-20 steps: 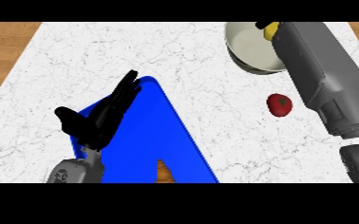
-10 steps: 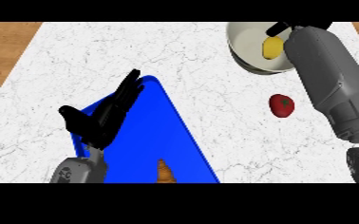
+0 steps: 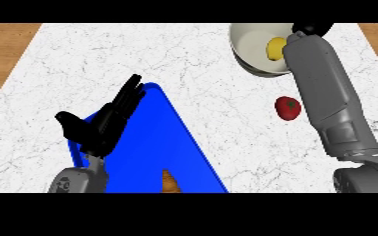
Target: Pick the lemon from the plate and place it in the bowl
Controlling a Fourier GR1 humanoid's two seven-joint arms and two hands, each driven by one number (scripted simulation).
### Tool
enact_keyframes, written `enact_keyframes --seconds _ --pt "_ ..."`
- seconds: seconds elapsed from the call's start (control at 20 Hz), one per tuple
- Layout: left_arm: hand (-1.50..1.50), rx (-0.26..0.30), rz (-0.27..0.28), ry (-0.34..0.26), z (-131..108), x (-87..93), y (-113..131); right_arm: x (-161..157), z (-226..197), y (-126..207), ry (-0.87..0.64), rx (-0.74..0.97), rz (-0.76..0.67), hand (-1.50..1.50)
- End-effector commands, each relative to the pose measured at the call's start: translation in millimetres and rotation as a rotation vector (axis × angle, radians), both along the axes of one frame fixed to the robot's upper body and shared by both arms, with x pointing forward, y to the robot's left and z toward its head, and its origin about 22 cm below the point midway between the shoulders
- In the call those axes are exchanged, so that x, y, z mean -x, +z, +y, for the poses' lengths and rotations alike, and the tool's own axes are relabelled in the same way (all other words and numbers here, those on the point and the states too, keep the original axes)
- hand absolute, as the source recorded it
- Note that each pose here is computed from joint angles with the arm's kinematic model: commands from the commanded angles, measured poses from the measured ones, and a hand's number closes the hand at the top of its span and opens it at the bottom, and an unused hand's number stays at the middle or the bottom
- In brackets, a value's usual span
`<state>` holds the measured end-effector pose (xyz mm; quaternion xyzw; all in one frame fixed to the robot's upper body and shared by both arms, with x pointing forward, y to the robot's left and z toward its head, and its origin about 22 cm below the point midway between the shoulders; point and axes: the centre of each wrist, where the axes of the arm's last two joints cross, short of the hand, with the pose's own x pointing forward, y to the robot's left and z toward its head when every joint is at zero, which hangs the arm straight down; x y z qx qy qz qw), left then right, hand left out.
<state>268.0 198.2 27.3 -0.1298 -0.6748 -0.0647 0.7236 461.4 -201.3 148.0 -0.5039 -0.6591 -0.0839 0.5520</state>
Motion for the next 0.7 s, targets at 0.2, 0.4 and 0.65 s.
enact_keyframes --seconds 0.2,0.4,0.65 --pt "0.00 -0.009 0.038 0.047 15 10.7 -11 47 70 -13 0.177 -0.106 -0.241 -1.50" --pt "0.00 0.000 0.037 0.065 19 3.8 -8 85 86 -27 0.252 -0.065 -0.314 -1.50" --pt "0.00 -0.001 0.037 0.048 16 6.9 -6 141 112 -69 0.328 -0.055 -0.292 1.50"
